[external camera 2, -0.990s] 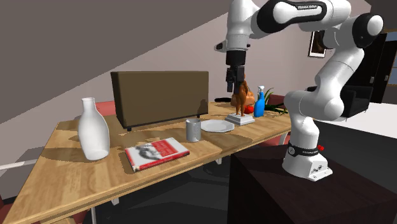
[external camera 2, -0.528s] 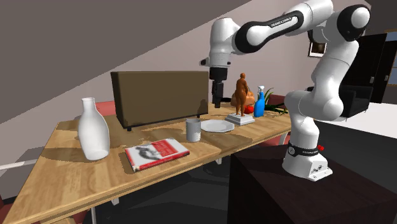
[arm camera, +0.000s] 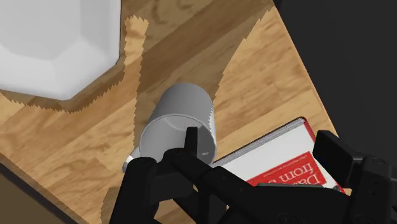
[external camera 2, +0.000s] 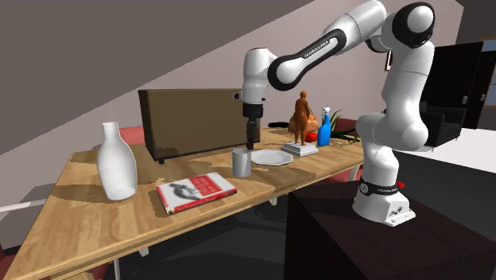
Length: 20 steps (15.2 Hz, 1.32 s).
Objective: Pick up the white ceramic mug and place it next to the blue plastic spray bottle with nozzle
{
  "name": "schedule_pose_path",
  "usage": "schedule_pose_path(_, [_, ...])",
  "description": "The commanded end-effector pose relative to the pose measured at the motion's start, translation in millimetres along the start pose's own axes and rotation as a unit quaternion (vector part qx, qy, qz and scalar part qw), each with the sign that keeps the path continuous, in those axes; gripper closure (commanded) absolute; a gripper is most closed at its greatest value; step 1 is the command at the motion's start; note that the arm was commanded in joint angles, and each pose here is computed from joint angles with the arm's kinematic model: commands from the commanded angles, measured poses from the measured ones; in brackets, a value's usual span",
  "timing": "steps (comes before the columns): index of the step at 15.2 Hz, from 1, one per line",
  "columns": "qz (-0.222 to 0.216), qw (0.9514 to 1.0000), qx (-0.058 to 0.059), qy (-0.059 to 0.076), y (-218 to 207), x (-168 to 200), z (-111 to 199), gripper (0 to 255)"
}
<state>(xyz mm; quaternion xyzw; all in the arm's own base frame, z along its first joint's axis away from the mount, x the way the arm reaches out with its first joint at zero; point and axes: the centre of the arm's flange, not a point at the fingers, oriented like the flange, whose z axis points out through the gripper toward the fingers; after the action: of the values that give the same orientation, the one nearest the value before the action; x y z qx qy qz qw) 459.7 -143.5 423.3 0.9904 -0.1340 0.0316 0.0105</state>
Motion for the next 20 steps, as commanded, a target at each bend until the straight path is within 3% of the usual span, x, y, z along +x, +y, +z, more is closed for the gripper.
schedule_pose_path(1, [0.008, 1.0, -0.004, 0.002, 9, 17, 16, 0])
schedule_pose_path(4, [0.019, 0.9998, -0.01, 0.004, 23, 37, 38, 0])
schedule_pose_path(11, [0.019, 0.9998, -0.01, 0.004, 24, 37, 75, 0])
schedule_pose_path(19, [0.019, 0.9998, -0.01, 0.004, 24, 37, 78, 0])
schedule_pose_path(20, [0.019, 0.9998, -0.01, 0.004, 24, 37, 78, 255])
